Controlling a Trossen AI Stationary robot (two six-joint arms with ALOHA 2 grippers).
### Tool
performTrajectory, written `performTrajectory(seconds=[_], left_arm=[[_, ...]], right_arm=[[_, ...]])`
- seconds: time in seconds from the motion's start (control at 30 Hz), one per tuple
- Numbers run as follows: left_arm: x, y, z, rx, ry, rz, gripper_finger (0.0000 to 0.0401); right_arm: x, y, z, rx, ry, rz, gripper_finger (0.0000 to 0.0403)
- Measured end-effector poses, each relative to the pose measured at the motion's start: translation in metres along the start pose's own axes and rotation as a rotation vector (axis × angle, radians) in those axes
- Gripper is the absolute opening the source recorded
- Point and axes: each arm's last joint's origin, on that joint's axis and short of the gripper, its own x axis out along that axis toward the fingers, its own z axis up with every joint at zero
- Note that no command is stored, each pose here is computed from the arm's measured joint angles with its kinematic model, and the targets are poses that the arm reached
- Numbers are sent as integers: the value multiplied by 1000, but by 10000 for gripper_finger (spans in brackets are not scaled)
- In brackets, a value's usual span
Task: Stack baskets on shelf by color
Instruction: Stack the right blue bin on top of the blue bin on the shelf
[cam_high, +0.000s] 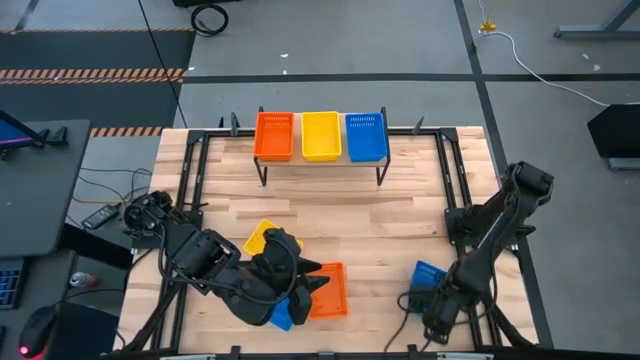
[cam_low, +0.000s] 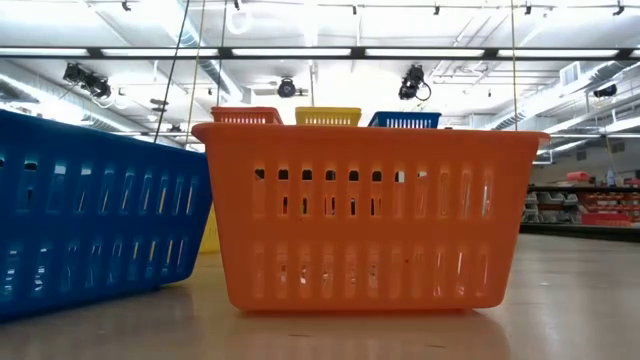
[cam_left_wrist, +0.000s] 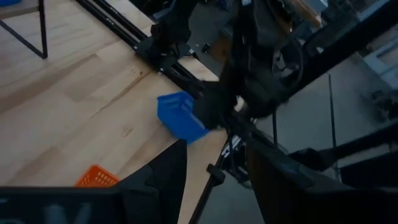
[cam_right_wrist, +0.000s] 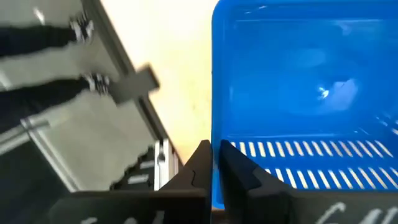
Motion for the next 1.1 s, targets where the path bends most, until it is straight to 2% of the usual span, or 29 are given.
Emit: performTrajectory(seconds=[0.3, 0.4, 0.57, 0.73, 0.9, 1.0, 1.1], left_arm=[[1, 0, 0, 42, 42, -22, 172], [1, 0, 0, 48, 42, -22, 172], [1, 0, 0, 48, 42, -23, 172], [1, 0, 0, 47, 43, -24, 172], [1, -1, -1, 60, 61, -36, 172], [1, -1, -2, 86, 90, -55, 172], [2, 0, 0, 96, 103, -53, 172]], right_arm=[[-53, -24, 4, 80, -101, 24, 13], [-67, -26, 6, 97, -149, 14, 12], [-99, -19, 16, 57, -237, -4, 11], [-148, -22, 26, 32, -355, -120, 10], [-208, -37, 33, 16, -558, -261, 10], [-233, -45, 43, -68, -682, -307, 10], [-250, -54, 57, -130, -724, -390, 10]])
